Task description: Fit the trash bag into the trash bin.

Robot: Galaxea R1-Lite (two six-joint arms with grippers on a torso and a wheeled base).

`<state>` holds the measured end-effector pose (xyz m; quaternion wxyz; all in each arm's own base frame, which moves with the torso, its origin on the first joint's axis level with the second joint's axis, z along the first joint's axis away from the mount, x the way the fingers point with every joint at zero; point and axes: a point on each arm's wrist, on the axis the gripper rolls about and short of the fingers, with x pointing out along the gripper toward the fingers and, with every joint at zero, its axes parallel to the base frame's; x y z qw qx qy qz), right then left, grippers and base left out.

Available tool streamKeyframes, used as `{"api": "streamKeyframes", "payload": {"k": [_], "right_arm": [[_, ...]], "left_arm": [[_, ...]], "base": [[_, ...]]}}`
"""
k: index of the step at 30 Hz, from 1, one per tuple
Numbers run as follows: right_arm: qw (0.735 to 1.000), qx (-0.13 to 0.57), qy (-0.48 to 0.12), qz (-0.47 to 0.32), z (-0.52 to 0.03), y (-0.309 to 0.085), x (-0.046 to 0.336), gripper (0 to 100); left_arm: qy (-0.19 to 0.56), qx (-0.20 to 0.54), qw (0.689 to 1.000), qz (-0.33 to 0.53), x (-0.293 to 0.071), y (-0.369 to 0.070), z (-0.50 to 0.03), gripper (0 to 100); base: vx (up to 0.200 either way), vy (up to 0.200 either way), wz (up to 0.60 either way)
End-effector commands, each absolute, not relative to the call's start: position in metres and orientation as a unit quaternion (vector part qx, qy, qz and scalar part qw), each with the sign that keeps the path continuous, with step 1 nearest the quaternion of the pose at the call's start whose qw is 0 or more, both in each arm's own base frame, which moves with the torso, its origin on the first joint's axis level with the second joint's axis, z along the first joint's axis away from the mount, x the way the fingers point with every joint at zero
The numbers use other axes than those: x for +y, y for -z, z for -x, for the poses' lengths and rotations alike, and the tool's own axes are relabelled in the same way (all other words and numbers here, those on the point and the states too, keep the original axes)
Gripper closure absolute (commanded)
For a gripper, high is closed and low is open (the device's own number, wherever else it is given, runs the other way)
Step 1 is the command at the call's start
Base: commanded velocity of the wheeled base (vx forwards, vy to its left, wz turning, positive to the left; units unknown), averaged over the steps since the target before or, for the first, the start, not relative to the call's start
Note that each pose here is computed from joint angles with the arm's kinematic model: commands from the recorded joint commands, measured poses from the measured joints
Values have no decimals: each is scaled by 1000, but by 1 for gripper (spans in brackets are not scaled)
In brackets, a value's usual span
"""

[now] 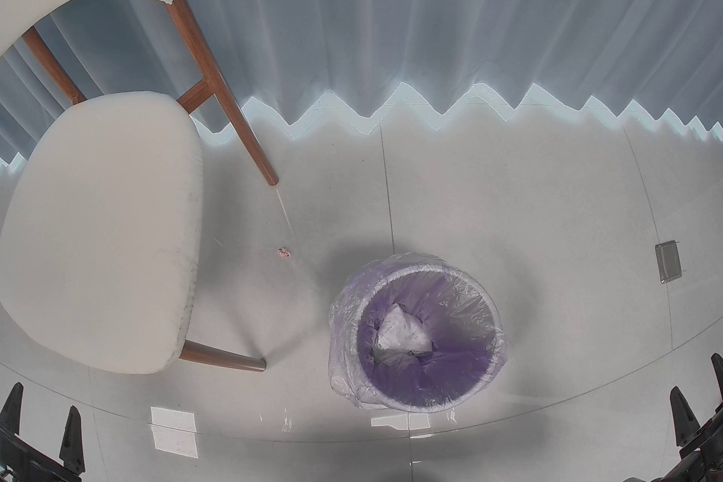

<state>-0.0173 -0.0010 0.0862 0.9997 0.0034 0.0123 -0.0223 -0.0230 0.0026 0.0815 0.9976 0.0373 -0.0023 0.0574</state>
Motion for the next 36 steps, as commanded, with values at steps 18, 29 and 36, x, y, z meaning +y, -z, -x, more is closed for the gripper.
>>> {"api": "streamKeyframes", "payload": {"k": [18,29,36], "right_arm": [[995,-23,61,-72,24,-81,-3,0],[999,-12,-42,14,24,-81,2,0],[1000,-14,-14,-20,24,-81,1,0]], "left_arm": [[-20,-2,999,-26,1,-76,23,0],[41,21,999,-18,-2,-71,23,0],[41,20,999,-18,-2,-71,23,0]], "base": [[0,0,0],[0,0,0],[0,0,0]]}}
